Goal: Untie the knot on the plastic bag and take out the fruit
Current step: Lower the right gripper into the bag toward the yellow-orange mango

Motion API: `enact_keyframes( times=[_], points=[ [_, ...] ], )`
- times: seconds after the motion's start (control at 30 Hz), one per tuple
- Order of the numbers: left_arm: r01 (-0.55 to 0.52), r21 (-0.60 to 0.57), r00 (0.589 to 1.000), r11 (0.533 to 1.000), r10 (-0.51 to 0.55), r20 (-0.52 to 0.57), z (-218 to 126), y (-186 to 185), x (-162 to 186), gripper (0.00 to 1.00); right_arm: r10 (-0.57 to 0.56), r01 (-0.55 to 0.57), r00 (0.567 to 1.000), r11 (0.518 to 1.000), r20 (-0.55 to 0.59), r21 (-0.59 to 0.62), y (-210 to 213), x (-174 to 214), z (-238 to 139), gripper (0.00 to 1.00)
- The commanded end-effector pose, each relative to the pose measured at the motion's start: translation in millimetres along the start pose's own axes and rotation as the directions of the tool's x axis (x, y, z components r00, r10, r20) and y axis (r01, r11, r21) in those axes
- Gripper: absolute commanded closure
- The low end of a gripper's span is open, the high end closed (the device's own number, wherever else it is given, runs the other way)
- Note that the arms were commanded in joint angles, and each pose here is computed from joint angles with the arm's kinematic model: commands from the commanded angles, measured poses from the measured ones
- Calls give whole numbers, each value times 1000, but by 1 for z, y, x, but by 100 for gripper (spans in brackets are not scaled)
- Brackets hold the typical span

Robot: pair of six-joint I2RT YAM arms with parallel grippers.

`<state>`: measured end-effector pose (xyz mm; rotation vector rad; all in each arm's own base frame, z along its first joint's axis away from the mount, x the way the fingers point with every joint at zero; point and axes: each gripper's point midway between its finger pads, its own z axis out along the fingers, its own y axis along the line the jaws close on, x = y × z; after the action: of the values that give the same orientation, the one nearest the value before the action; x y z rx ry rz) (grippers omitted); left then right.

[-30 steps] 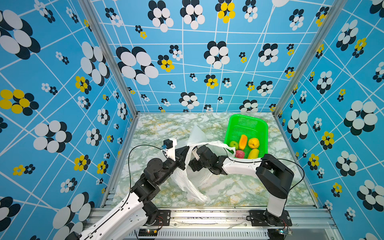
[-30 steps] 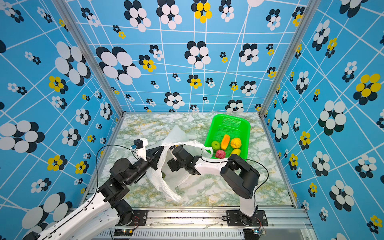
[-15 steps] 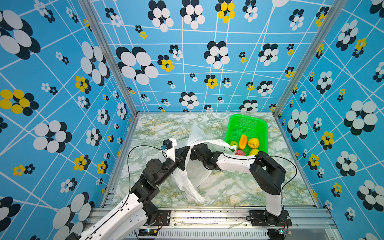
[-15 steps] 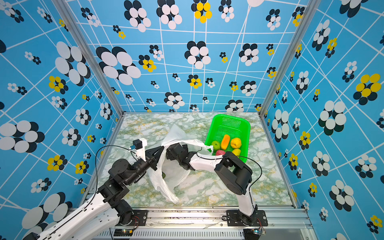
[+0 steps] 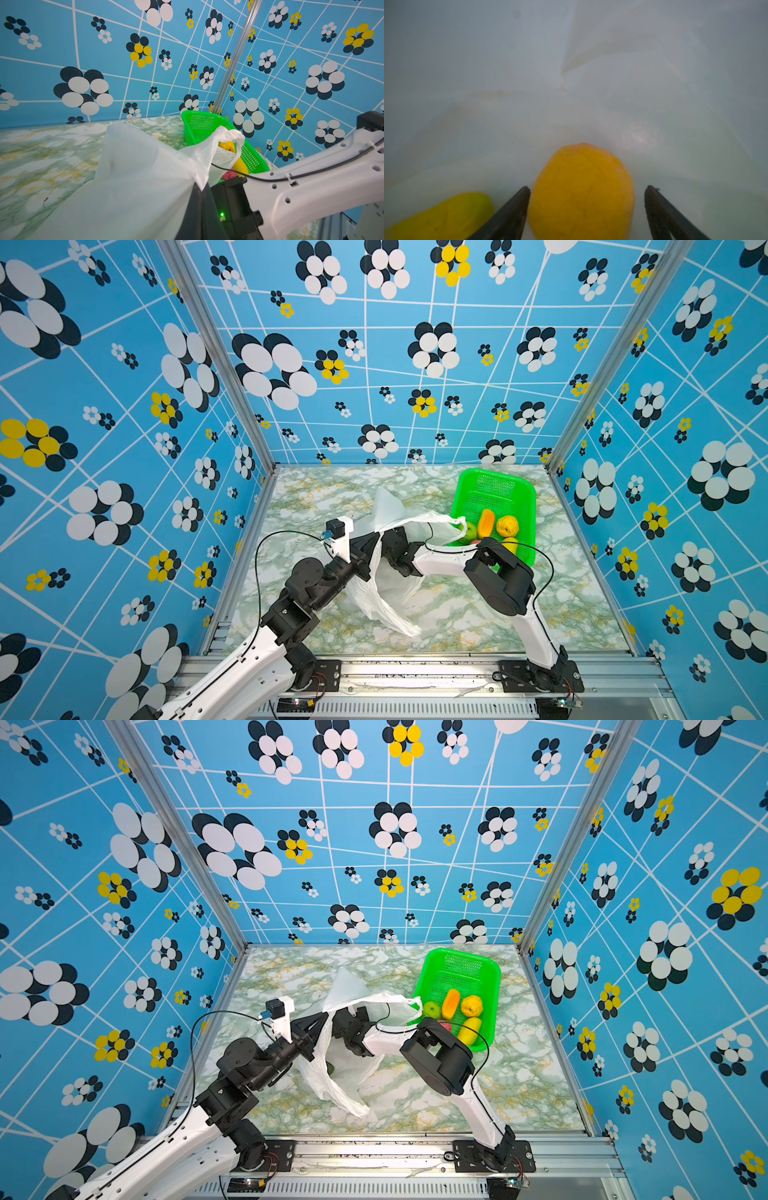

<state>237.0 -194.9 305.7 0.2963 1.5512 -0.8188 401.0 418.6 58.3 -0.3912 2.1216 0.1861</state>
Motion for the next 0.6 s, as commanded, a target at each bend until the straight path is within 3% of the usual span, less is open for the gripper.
enact_keyframes(
  times=[0.0, 0.2, 0.43, 0.57],
  points=[
    [-4, 19, 999, 1000, 4, 32, -4, -4, -7, 100, -82, 81, 996, 996, 19, 49, -4, -12, 6, 17],
    [-5, 11, 999, 1000, 4, 34, -5, -2, -7, 100, -91, 91, 996, 995, -5, 52, -11, -6, 18, 18],
    [-7, 8, 1000, 1000, 7, 29, -4, -2, -6, 100, -107, 106, 994, 994, -34, -27, -6, -9, 19, 45],
    [-10, -26, 1000, 1000, 10, 22, -3, 4, -5, 100, -112, 111, 994, 992, -15, -66, 0, -18, -1, 52]
  ],
)
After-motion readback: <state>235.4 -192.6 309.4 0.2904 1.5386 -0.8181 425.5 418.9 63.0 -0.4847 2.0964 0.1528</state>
